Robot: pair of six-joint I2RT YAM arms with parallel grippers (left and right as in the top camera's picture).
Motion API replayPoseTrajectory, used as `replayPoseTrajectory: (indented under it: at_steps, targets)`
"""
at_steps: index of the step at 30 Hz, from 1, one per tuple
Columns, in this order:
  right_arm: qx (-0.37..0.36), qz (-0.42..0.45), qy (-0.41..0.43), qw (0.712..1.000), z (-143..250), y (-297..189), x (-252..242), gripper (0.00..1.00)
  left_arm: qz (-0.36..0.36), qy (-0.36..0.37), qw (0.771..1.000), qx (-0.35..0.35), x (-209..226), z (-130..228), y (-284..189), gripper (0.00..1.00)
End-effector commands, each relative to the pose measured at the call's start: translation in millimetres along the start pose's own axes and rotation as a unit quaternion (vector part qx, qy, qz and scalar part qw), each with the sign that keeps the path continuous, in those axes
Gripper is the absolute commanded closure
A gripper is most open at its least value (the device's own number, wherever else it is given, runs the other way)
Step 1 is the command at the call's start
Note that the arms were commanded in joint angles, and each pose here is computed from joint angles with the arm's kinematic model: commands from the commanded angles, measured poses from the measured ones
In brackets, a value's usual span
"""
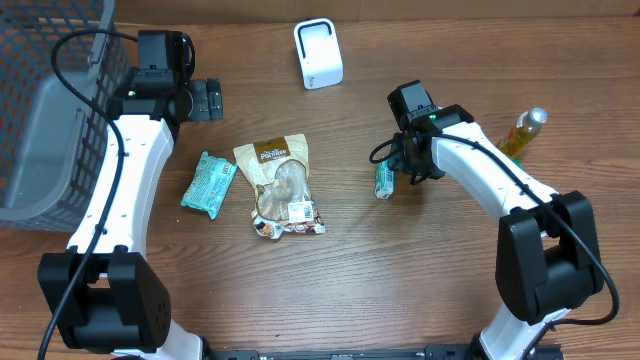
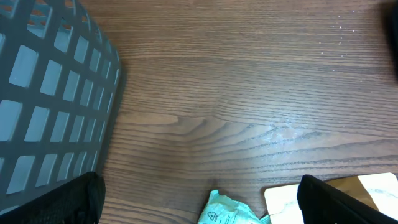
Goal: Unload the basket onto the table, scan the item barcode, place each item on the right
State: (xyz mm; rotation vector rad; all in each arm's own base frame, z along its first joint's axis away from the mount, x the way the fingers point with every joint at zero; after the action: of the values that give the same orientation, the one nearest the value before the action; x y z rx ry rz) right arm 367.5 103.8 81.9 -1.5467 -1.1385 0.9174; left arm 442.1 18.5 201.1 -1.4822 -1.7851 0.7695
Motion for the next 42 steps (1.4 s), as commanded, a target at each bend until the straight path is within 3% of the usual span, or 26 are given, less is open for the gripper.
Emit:
replayPoseTrajectory:
  at_steps: [1,42]
  targets:
    - [0.002,-0.004,0.001,1.000,1.1,-0.3,1.4,0.49,0.000,0.008,1.000,-0.021,0.9,-11.1,-11.4,0.01]
    - [-0.001,-0.003,0.001,1.000,0.0,-0.3,1.3,0.39,0.000,0.008,1.000,-0.021,0.9,-11.1,-11.4,0.01]
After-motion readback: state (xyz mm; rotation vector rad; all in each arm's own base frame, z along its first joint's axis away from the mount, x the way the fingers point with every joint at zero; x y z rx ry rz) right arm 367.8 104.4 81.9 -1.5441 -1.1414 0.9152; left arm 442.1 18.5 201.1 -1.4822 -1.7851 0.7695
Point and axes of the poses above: each gripper's point midway between its finger pads, its own y axis out along the fingers, its own x axis along the line the jaws close on, z = x × y, the point moved 3 cm from there along -y, back along the fingers, and after that the axes turned 2 degrees about y, right-handed, at the moved point
